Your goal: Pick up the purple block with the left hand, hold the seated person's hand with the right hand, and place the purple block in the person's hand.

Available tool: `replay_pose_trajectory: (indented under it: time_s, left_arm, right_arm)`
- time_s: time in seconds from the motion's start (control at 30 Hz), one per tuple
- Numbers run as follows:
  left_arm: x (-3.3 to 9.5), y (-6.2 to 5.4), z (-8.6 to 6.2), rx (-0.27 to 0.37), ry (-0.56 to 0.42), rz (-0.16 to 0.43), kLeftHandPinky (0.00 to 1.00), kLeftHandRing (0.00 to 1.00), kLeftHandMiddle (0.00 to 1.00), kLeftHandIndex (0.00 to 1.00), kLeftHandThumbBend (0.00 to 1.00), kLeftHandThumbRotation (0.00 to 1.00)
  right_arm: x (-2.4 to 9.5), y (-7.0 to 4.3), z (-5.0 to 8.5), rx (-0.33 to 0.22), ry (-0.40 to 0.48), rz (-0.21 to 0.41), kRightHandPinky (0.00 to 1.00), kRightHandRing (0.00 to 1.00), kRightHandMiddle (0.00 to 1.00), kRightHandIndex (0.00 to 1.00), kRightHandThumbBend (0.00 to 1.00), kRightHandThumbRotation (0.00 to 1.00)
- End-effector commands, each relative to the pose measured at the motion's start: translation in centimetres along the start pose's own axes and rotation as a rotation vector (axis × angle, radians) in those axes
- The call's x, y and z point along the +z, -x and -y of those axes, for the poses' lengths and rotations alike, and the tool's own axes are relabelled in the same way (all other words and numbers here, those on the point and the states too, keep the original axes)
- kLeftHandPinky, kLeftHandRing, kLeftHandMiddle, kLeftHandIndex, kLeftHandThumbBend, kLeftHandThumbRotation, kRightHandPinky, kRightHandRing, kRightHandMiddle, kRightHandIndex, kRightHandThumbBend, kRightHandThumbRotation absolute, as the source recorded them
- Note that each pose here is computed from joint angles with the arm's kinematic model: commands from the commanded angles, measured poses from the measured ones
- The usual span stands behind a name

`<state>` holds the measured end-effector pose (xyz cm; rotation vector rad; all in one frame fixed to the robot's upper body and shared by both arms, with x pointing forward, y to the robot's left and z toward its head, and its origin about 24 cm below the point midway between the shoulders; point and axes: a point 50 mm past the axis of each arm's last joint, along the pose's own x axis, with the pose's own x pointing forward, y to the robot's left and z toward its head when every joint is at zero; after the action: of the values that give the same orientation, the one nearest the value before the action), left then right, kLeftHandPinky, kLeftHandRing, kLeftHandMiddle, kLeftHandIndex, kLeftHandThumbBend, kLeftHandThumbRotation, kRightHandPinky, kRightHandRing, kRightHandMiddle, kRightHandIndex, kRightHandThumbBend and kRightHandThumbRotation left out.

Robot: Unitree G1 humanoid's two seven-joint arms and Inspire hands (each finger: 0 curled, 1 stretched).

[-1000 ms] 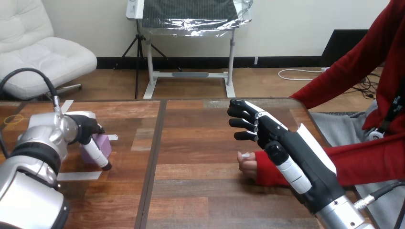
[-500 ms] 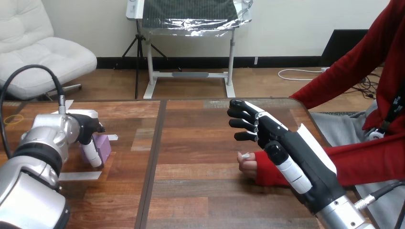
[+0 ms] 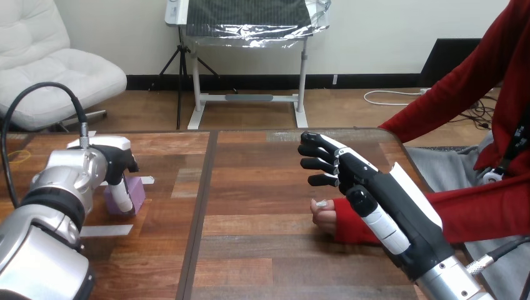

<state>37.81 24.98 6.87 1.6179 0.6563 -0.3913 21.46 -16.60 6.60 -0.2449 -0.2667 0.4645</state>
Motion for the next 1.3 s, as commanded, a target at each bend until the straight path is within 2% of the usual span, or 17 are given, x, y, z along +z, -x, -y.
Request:
replay_pose_trajectory:
  time_s: [0.0,0.2,0.37,0.7,0.97,1.27]
  left_arm:
    - [0.58,0.42,-2.21,0.085,-0.004,0.014,0.44,0.61,0.77,0.85,0.59,0.00]
    - [0.62,0.41,-2.17,0.129,-0.021,0.033,0.34,0.52,0.74,0.81,0.52,0.00]
    - [0.58,0.37,-1.99,0.164,-0.028,0.052,0.36,0.51,0.69,0.76,0.51,0.00]
    - [0.63,0.34,-1.89,0.178,-0.016,0.059,0.39,0.53,0.64,0.68,0.50,0.00]
    - [0.63,0.30,-1.79,0.177,-0.008,0.052,0.35,0.47,0.56,0.63,0.58,0.00]
    - [0.59,0.26,-1.72,0.154,0.013,0.036,0.31,0.40,0.49,0.62,0.65,0.00]
  right_arm:
    - [2.23,-1.24,0.86,-0.019,0.047,0.125,0.80,0.86,0.88,0.90,0.92,1.00]
    - [2.21,-1.22,0.84,-0.018,0.044,0.125,0.80,0.86,0.89,0.90,0.93,1.00]
    - [2.20,-1.22,0.83,-0.017,0.044,0.124,0.80,0.86,0.89,0.90,0.93,1.00]
    - [2.29,-1.24,0.83,-0.019,0.046,0.126,0.80,0.86,0.89,0.90,0.92,1.00]
    - [2.27,-1.23,0.81,-0.024,0.051,0.132,0.79,0.85,0.88,0.89,0.92,1.00]
    - [2.22,-1.22,0.82,-0.019,0.048,0.133,0.79,0.85,0.88,0.89,0.92,1.00]
